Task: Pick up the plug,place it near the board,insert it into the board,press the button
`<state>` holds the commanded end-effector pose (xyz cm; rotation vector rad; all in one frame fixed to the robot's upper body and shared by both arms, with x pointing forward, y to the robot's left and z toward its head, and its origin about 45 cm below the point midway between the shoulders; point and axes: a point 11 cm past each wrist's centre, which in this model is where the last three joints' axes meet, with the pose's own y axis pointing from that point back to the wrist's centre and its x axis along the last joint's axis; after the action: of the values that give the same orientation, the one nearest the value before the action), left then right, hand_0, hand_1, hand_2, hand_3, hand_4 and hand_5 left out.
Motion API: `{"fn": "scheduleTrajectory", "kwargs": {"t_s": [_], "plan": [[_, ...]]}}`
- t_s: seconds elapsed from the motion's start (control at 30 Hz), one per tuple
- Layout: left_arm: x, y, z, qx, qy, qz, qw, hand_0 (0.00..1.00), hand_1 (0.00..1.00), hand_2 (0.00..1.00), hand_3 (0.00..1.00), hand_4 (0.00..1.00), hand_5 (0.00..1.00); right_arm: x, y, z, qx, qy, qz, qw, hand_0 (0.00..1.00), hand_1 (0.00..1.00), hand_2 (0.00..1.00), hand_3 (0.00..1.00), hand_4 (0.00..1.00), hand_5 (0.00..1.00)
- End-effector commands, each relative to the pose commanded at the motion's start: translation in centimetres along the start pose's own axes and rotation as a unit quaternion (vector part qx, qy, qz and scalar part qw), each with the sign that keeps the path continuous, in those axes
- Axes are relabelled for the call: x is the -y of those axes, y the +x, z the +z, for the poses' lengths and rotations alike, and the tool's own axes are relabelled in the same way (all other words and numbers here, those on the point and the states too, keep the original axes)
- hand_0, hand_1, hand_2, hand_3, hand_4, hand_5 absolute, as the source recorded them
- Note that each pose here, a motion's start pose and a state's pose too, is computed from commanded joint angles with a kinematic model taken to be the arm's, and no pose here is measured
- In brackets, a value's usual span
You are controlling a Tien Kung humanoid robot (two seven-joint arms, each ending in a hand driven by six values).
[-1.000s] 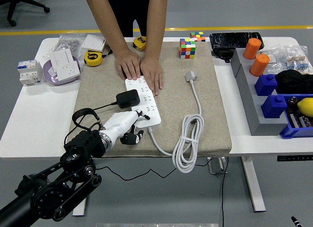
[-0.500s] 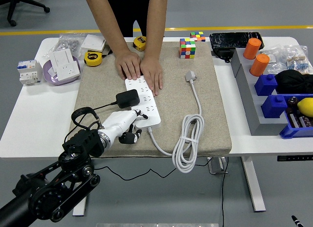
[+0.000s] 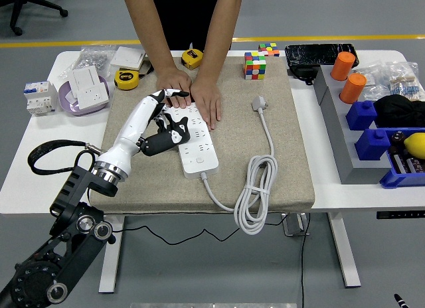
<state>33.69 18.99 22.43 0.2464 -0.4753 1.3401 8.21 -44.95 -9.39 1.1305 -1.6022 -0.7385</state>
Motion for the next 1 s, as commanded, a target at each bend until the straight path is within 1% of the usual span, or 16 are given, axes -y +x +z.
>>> {"fn": "scheduleTrajectory", "kwargs": {"t_s": [0.03,0.13,0.2,0.23,0.3,0.4,0.43,0.47,0.5,0.6,0.63,0.7,0.8,0.83,1.0], "plan": [[-0.1,0.4,-0.2,-0.02,-0.003,0.01,1.0,0.745,0.827,0.8,0.825,0.915,0.13,0.0,0.0,0.0,0.0,0.0,-0.001,1.0,0.948,0.847,0.78,0.79,0.998,0.998],[-0.2,1.2,-0.5,-0.081,-0.01,0.031,0.996,0.745,0.827,0.8,0.825,0.915,0.13,0.0,-0.1,0.1,0.001,0.0,-0.001,1.0,0.948,0.847,0.78,0.79,0.998,0.998],[-0.3,2.0,-0.8,-0.128,-0.012,0.049,0.99,0.745,0.827,0.8,0.825,0.915,0.13,0.0,0.0,0.2,0.001,-0.002,0.0,1.0,0.948,0.847,0.78,0.79,0.998,0.998],[-0.3,2.4,-1.0,-0.148,-0.011,0.058,0.987,0.878,0.932,0.894,0.884,0.947,0.176,0.0,0.0,0.2,0.001,-0.002,0.0,1.0,0.948,0.847,0.779,0.79,0.998,0.998],[-0.3,3.3,-1.6,-0.187,-0.004,0.074,0.98,0.878,0.932,0.894,0.884,0.947,0.176,0.0,0.1,0.3,0.0,-0.003,0.001,1.0,0.948,0.847,0.779,0.79,0.998,0.998],[-0.3,4.0,-2.4,-0.243,0.009,0.088,0.966,0.878,0.932,0.894,0.884,0.947,0.176,0.0,0.1,0.2,0.0,-0.002,0.001,1.0,0.948,0.847,0.779,0.79,0.998,0.998],[-0.3,4.3,-2.8,-0.264,0.014,0.095,0.96,0.898,0.933,0.895,0.893,0.967,0.207,0.0,0.1,0.2,-0.001,-0.002,0.001,1.0,0.947,0.846,0.779,0.79,0.998,0.998],[-0.3,4.5,-3.2,-0.282,0.02,0.101,0.954,0.898,0.933,0.895,0.893,0.967,0.207,0.0,0.2,0.2,-0.001,-0.002,0.001,1.0,0.947,0.846,0.779,0.79,0.998,0.998],[-0.3,4.7,-3.3,-0.291,0.022,0.104,0.951,0.898,0.933,0.895,0.893,0.967,0.207,0.0,0.2,0.2,-0.002,-0.001,0.001,1.0,0.947,0.846,0.779,0.79,0.998,0.998],[-0.3,5.1,-4.0,-0.296,0.03,0.113,0.948,0.898,0.933,0.895,0.893,0.967,0.207,0.0,0.2,0.2,-0.003,-0.002,0.001,1.0,0.947,0.846,0.779,0.79,0.998,0.998],[-0.3,5.3,-4.3,-0.297,0.033,0.115,0.948,0.903,0.943,0.915,0.907,0.97,0.219,0.0,0.3,0.3,-0.004,-0.002,0.002,1.0,0.947,0.846,0.779,0.789,0.998,0.998],[-0.3,5.6,-4.9,-0.296,0.039,0.121,0.947,0.903,0.943,0.915,0.907,0.97,0.219,0.0,0.4,0.3,-0.005,-0.003,0.002,1.0,0.947,0.846,0.779,0.789,0.998,0.998],[-0.5,6.1,-5.6,-0.306,0.047,0.13,0.942,0.903,0.943,0.915,0.907,0.97,0.219,0.0,0.4,0.3,-0.006,-0.003,0.002,1.0,0.947,0.846,0.779,0.789,0.998,0.998],[-0.5,6.2,-5.8,-0.308,0.05,0.134,0.941,0.932,0.964,0.949,0.926,0.97,0.223,0.0,0.4,0.4,-0.006,-0.003,0.002,1.0,0.948,0.845,0.779,0.79,0.998,0.998],[-0.6,6.6,-6.4,-0.314,0.055,0.14,0.938,0.932,0.964,0.949,0.926,0.97,0.223,0.0,0.4,0.3,-0.006,-0.002,0.002,1.0,0.948,0.845,0.779,0.79,0.998,0.998]]}}
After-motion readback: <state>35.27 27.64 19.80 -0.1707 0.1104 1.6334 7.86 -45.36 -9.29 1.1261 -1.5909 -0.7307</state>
